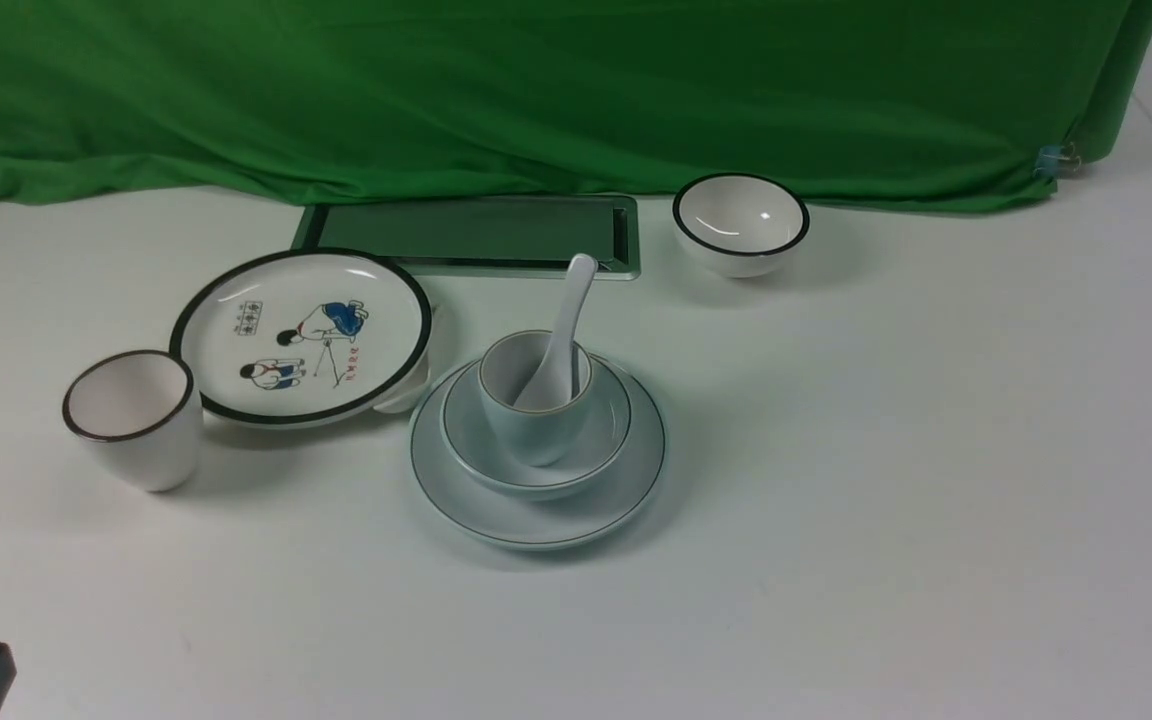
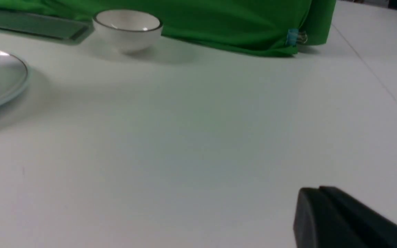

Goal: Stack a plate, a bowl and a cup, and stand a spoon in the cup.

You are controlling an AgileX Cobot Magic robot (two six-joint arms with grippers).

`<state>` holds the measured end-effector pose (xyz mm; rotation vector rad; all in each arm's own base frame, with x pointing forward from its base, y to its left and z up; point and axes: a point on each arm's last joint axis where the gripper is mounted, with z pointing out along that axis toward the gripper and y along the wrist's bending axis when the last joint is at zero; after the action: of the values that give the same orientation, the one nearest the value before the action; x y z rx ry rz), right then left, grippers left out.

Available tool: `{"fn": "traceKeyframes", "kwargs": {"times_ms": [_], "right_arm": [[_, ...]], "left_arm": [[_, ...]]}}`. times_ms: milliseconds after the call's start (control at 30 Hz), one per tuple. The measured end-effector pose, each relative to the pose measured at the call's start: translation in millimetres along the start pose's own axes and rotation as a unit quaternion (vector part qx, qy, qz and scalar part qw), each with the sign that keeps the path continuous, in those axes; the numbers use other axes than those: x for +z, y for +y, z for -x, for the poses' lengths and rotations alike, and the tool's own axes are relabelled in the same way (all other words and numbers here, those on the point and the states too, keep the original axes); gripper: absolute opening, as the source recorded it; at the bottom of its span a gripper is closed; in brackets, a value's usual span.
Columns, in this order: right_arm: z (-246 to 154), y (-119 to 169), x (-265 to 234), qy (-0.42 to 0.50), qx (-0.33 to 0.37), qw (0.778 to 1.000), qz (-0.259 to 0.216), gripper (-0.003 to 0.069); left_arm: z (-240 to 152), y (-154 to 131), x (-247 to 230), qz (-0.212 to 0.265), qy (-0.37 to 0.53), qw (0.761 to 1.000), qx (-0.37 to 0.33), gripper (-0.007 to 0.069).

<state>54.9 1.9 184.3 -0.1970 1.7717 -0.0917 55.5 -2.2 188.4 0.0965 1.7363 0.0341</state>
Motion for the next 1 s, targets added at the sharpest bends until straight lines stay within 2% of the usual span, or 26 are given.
{"fn": "traceKeyframes", "kwargs": {"times_ms": [367, 1000], "right_arm": [[-1.2, 0.1, 0.0, 0.006, 0.001, 1.0, 0.001, 0.0015], [-1.3, 0.2, 0.0, 0.007, 0.001, 1.0, 0.001, 0.006]], "left_arm": [[0.0, 0.0, 0.0, 0.0, 0.0, 1.0, 0.0, -0.0029], [0.0, 0.0, 0.0, 0.0, 0.0, 1.0, 0.0, -0.0029]]}}
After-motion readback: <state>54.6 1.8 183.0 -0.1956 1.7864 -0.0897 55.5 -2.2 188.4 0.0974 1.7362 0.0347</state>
